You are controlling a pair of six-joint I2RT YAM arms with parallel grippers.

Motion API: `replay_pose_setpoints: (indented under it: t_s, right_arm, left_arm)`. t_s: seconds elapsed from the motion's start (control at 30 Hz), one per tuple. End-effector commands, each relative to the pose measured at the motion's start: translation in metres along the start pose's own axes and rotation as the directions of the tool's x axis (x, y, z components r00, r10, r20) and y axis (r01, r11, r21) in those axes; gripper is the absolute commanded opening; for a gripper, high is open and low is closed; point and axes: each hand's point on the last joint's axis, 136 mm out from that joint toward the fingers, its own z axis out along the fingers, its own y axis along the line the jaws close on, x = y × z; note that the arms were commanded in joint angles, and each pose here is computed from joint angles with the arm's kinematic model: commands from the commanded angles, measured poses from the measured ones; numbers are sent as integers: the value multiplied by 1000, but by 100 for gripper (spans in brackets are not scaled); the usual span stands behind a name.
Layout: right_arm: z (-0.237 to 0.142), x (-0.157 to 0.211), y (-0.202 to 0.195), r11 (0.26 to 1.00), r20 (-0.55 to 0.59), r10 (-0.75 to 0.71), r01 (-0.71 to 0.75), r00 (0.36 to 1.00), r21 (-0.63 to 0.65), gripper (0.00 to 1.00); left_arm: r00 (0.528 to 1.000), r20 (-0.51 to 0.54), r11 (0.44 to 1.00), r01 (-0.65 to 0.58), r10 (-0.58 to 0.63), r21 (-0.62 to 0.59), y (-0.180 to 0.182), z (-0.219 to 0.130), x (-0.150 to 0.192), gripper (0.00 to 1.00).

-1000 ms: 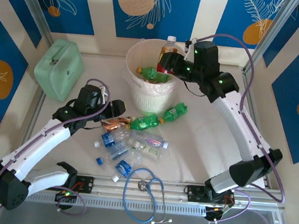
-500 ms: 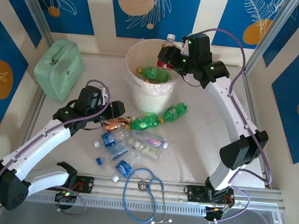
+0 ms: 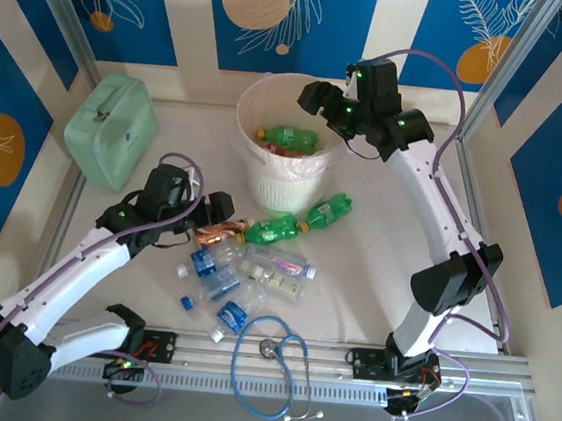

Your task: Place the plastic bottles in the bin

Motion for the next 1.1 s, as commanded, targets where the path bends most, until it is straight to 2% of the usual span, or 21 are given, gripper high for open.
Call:
replay_pose_setpoints:
  t_s: [0.0,0.17,0.3,0.43,0.57,0.7,0.83,0.97,1.07]
  right_arm:
    - [-41,-7,20,998,69,-46,49,997,-39,79]
    - [-73,7,23,996,111,-68,74,992,-52,79]
    - [-104,25,10,997,143,-54,61,988,-42,79]
    - [-133,47,-11,999,165,-27,32,986,-25,79]
    - [-153,74,-41,1000,171,10,-13,985,19,79]
    - [-164,104,-78,995,159,53,-66,986,77,79]
    - [-169,130,-110,983,134,98,-117,986,142,79]
    - [-170,146,-127,976,118,133,-151,984,158,82]
    - [-170,153,-133,972,111,163,-179,980,154,82]
  left_arm:
    - [1000,8,999,2,-2,-34,8,-7,1,82]
    - [999,2,998,-45,46,-44,6,-17,1,76]
    - [995,-26,994,-99,98,-44,4,-23,8,72]
    - [984,-108,989,-144,140,-30,-1,-23,31,71]
    - [948,-198,968,-250,249,22,-15,-23,63,72]
    - [879,-318,934,-349,356,79,-23,-21,106,78]
    - [766,-447,879,-461,462,117,-25,-21,148,83]
    - [663,-522,827,-538,537,167,-29,-16,181,89]
    - [583,-575,785,-592,574,184,-25,-8,201,90]
